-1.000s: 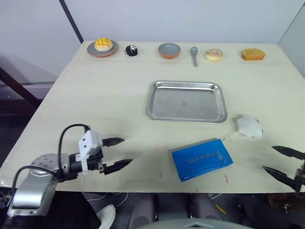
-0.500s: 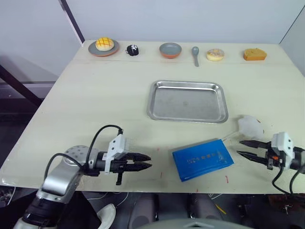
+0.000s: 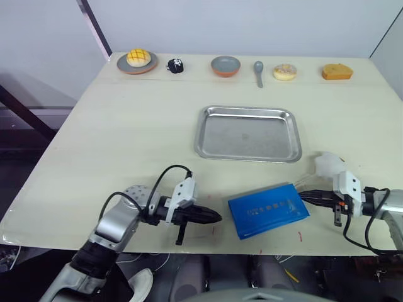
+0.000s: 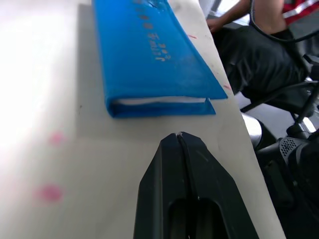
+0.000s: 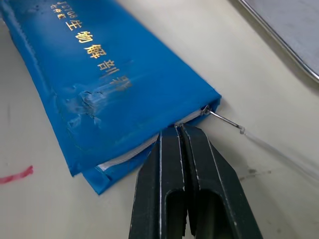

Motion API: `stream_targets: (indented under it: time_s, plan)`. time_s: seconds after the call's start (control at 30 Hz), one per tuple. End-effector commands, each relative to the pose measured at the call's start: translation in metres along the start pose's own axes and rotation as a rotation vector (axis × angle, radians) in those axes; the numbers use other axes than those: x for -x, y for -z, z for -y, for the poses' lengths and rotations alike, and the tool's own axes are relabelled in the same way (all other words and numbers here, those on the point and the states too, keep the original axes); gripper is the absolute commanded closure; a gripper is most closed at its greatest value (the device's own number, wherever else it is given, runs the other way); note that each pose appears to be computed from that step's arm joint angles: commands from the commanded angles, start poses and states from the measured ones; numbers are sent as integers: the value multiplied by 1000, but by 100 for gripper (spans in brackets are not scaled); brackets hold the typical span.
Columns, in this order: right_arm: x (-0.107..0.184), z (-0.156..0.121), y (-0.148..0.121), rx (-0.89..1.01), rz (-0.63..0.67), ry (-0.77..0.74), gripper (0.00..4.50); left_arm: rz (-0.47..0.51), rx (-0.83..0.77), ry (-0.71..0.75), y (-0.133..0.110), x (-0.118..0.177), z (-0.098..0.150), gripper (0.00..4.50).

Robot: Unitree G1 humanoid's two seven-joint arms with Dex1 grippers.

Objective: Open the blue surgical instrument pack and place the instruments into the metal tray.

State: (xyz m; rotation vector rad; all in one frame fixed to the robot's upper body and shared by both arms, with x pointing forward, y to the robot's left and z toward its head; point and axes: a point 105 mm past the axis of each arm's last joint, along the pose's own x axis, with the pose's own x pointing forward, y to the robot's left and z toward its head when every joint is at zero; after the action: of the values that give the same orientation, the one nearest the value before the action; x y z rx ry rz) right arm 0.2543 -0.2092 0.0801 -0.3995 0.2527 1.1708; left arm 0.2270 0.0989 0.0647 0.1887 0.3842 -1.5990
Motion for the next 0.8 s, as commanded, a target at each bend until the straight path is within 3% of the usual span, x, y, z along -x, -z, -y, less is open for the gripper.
stream_targets:
  time_s: [0.03,0.37,0.57,0.8]
  plan:
    - [-10,-5,-14,33,30,-25,443,-5,-21,9,-1,-2,-3,450]
    - [-22,-16,-21,9,55,-50,443,52,-13,-66,-7,-5,-19,450]
    - [-31,-19,-25,5,68,-59,443,35,-19,-153,-4,11,-34,450]
    - [-41,-4,-28,25,63,24,443,25,-32,-267,-4,34,-53,450]
